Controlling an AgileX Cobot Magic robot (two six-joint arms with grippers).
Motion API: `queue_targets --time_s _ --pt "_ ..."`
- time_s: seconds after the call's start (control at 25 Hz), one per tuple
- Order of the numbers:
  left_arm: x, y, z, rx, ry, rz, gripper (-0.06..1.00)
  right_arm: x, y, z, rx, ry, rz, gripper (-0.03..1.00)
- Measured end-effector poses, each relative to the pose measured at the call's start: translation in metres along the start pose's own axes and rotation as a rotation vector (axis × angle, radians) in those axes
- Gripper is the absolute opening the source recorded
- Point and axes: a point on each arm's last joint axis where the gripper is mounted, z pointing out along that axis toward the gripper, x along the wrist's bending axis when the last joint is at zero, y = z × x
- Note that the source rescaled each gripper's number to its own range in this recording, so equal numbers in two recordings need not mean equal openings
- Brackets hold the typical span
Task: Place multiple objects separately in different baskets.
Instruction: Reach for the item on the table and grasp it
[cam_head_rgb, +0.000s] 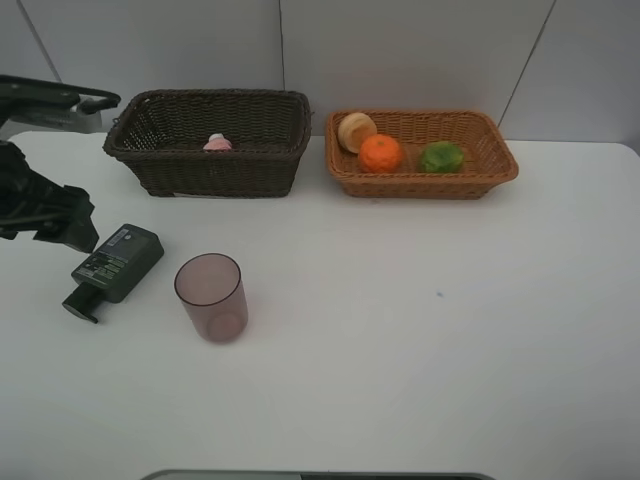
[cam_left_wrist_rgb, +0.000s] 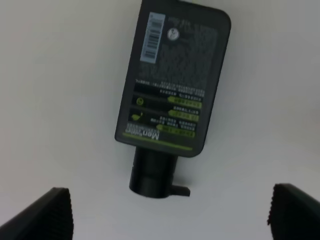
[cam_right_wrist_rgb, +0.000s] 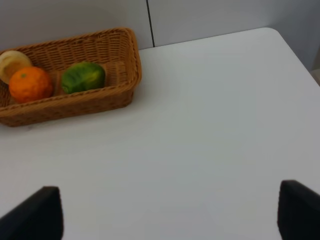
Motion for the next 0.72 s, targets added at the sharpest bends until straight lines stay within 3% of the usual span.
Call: queue_targets --time_s 0.72 --pt "-0.002 0.027 0.078 -0.014 0.006 0.065 1.0 0.0 0.0 0.0 0.0 0.0 0.0 0.87"
